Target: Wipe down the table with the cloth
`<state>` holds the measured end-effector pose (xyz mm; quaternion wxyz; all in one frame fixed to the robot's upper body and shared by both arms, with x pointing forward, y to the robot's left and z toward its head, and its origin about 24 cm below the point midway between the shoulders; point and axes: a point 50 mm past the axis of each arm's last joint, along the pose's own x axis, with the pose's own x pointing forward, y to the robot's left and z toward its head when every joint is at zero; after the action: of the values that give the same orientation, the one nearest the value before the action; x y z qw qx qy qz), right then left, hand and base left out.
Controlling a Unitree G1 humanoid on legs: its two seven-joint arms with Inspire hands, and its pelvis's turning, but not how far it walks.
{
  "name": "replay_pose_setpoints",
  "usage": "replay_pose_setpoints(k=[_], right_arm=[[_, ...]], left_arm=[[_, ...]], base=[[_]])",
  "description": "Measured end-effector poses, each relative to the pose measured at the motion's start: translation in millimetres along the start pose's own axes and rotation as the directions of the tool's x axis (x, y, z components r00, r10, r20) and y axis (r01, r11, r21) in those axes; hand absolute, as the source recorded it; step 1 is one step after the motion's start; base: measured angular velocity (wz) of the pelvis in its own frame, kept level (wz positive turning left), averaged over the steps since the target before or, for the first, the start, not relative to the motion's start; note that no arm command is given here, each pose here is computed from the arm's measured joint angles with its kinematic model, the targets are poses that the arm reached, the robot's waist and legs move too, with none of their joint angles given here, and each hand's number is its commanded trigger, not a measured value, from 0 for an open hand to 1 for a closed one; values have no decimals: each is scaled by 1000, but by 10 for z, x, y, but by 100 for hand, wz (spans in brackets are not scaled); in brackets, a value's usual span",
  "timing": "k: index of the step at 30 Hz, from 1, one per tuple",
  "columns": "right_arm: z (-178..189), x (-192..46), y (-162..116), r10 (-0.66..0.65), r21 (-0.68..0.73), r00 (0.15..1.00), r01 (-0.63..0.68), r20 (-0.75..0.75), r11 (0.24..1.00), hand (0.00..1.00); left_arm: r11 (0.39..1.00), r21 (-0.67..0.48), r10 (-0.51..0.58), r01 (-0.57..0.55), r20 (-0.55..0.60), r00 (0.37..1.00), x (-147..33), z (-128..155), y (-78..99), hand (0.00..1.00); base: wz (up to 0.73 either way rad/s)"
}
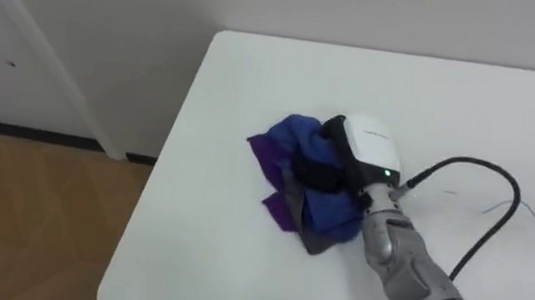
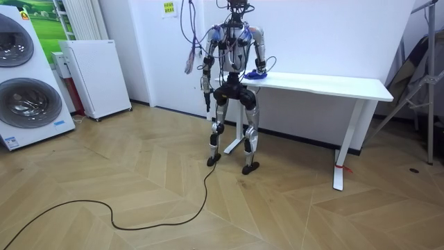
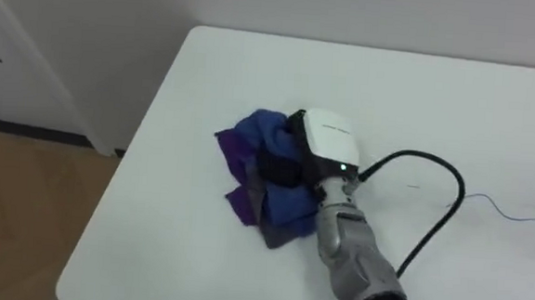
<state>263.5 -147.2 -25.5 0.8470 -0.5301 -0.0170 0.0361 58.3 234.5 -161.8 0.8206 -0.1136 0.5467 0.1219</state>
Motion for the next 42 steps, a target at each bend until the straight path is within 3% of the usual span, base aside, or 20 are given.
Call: replay_pose_setpoints(k=[3, 5, 6, 9, 12, 16, 18, 19, 21, 22, 23, 25, 27, 30, 33, 36, 39, 42], right_arm=[[-390, -441, 65, -87, 81, 985, 99, -148, 992, 100], [-849, -966, 33, -169, 86, 914, 215, -369, 973, 100], [-964, -1096, 10, -188, 73, 887, 239, -421, 968, 100], [-1546, -1720, -196, -275, -23, 676, 357, -683, 934, 100], [-1761, -1912, -304, -285, -71, 590, 359, -756, 931, 100], [-1754, -1748, -319, -278, -56, 595, 364, -754, 930, 100], [-1686, -1551, -327, -273, -52, 617, 352, -738, 935, 100], [-1563, -1320, -302, -243, -32, 669, 312, -703, 950, 100], [-1020, -670, -248, -146, 8, 864, 171, -482, 985, 100], [-824, -509, -237, -125, 13, 909, 142, -399, 990, 100], [-386, -180, -230, -93, 7, 974, 96, -205, 995, 100], [209, 196, -272, -71, 8, 997, 71, 35, 997, 100], [518, 413, -419, -80, 9, 983, 80, 163, 997, 100], [482, 424, -417, -57, -2, 987, 58, 153, 998, 100], [-22, 178, -126, 67, -31, 997, -67, -25, 997, 100], [-576, -288, -44, -12, 129, 976, 40, -216, 991, 100], [-1015, -662, -146, -109, 131, 911, 174, -398, 976, 100], [-1541, -1162, -248, -168, 80, 749, 283, -640, 956, 100]], left_arm=[[999, -15, 42, -42, -3, 999, -39, -51, 121, 0], [990, -33, 135, -135, -14, 991, -97, -91, 344, 0], [986, -32, 164, -164, -23, 986, -118, -112, 406, 0], [964, 1, 264, -265, -57, 963, -253, -261, 667, 0], [957, 61, 288, -284, -76, 955, -314, -323, 763, 0], [963, 95, 262, -254, -82, 962, -287, -324, 701, 0], [969, 114, 228, -219, -75, 971, -229, -284, 588, 0], [974, 120, 201, -192, -72, 977, -181, -252, 490, 0], [980, 147, 145, -133, -72, 987, -93, -180, 296, 0], [980, 162, 128, -116, -68, 989, -69, -141, 249, 0], [978, 187, 102, -89, -61, 993, -30, -74, 168, 0], [987, 151, 67, -61, -39, 997, 18, 30, 70, 0], [995, 90, 34, -31, -31, 999, 14, 23, 50, 0], [998, 32, 54, -52, -72, 996, -62, -190, 151, 0], [995, -16, 96, -100, -155, 983, -202, -512, 316, 0], [981, -42, 173, -189, -242, 955, -377, -790, 552, 0], [970, -24, 231, -244, -239, 943, -421, -767, 690, 0], [961, 7, 271, -276, -224, 936, -421, -701, 759, 0]], base=[[75], [30], [17], [2], [-5], [-11], [-59], [-98], [-88], [-46], [-27], [17], [66], [37], [34], [35], [29], [-2]])
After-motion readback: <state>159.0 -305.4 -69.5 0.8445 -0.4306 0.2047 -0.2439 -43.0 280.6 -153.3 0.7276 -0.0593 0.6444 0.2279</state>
